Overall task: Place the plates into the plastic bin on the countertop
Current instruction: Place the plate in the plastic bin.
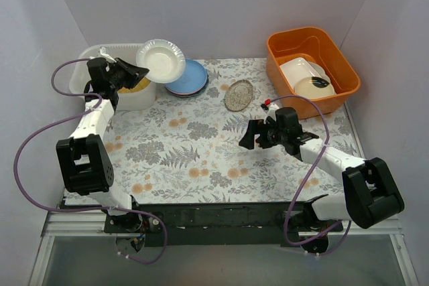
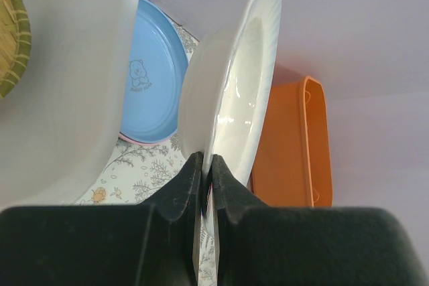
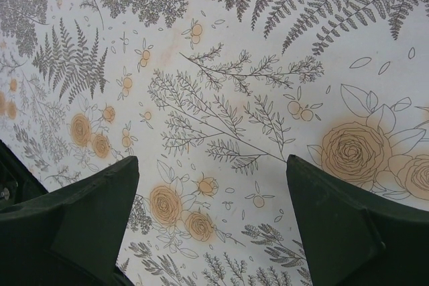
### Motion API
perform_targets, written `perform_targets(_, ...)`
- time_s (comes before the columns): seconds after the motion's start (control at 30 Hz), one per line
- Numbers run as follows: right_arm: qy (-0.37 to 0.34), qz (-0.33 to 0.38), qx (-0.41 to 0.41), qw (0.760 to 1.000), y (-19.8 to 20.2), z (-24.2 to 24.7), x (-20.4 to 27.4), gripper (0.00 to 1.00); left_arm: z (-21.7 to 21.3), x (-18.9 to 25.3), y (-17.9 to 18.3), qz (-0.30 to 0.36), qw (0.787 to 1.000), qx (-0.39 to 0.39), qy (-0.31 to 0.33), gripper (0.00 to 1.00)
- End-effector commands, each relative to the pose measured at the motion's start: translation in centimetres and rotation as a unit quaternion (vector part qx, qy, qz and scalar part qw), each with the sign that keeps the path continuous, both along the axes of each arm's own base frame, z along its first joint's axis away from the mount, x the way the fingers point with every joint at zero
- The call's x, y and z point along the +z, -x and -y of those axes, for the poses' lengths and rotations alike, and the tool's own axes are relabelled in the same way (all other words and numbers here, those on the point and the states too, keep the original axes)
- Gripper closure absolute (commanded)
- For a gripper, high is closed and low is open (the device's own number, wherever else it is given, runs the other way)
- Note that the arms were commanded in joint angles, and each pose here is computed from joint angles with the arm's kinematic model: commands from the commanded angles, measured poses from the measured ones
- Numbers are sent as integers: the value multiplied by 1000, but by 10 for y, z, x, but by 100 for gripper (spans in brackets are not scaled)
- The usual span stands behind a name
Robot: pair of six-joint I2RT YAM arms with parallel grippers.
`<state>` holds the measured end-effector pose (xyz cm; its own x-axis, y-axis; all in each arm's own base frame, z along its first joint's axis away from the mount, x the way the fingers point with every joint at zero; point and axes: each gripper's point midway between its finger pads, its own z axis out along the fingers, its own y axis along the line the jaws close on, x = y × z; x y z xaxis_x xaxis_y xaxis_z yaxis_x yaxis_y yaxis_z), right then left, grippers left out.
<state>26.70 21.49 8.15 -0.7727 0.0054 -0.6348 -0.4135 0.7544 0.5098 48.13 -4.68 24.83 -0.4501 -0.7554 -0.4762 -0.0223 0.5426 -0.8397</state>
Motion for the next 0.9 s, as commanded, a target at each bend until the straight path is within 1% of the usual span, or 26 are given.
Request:
perform_targets(0.0,-4,20,4,1000,-10,-5,11,2,-14,79,1,101,995,16,-16,100)
perform_targets(0.3,-12,21,24,999,-17,-14,11,2,-52,76,4,88,993,77,-29,100)
perform_targets(0.5,-15,13,31,999,-14,-16,6,2,-64,76,3,86,991,93,-29,100)
perform_targets(0.77,-6,18,23,1000,-11,-10,9,2,-82,56,-10,65,991,118,-20,100)
perform_targets(0.87,-2,17,20,1000,-9,-8,9,2,-93,47,-13,60,990,131,-7,100)
